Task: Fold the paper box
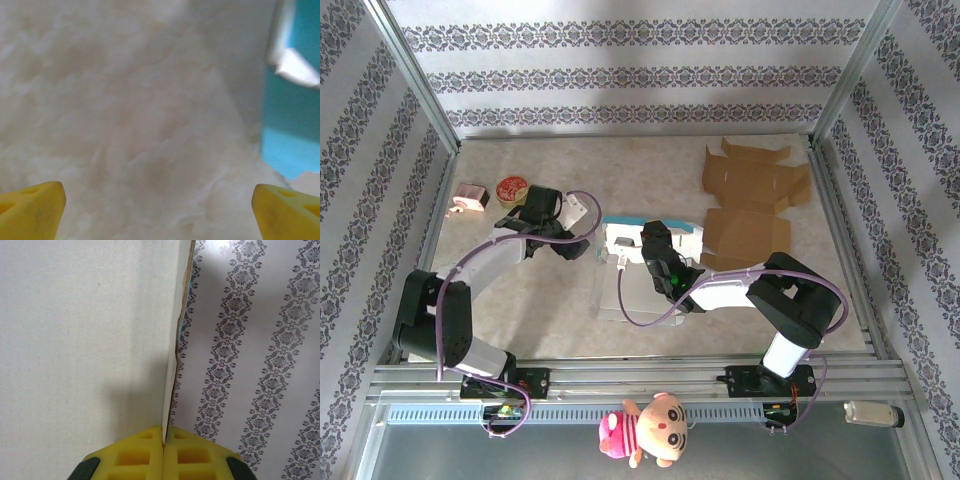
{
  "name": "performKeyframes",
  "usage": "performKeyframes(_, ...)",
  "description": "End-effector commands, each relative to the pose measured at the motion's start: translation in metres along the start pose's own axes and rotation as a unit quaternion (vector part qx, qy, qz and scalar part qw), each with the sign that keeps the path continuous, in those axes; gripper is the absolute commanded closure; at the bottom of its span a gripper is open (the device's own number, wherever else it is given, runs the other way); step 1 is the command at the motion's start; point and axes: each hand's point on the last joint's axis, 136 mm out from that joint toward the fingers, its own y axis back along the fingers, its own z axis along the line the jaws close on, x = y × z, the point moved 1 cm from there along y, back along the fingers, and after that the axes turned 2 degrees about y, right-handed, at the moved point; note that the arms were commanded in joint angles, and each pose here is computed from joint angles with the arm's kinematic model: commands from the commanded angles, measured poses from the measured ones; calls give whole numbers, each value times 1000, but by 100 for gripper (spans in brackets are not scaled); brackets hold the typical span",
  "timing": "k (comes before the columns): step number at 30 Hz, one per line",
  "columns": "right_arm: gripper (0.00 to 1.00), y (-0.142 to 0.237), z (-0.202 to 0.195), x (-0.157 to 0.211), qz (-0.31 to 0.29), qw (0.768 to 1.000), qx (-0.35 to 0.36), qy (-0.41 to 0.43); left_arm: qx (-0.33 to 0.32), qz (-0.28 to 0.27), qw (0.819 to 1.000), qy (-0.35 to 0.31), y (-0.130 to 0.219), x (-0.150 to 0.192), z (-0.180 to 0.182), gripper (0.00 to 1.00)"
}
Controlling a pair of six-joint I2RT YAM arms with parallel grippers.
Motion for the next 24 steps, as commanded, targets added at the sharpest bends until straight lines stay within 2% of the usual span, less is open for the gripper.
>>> performKeyframes(1,96,3,0,1,-4,1000,3,4,97,-18,995,-29,4,-15,-27,5)
performKeyframes(7,95,4,-1,-1,-9,1000,5,4,118,-5,993,-25,-11,-22,-28,21)
performKeyframes(11,95,3,-2,-3,-12,1000,5,5,145,-17,989,-17,-15,-29,-36,28)
performKeyframes(20,95,2,-1,-5,-13,1000,5,3,186,-24,982,2,-27,-41,-58,29)
performKeyframes(24,95,3,-2,-6,-14,1000,6,3,167,-5,985,31,-40,-38,-55,29)
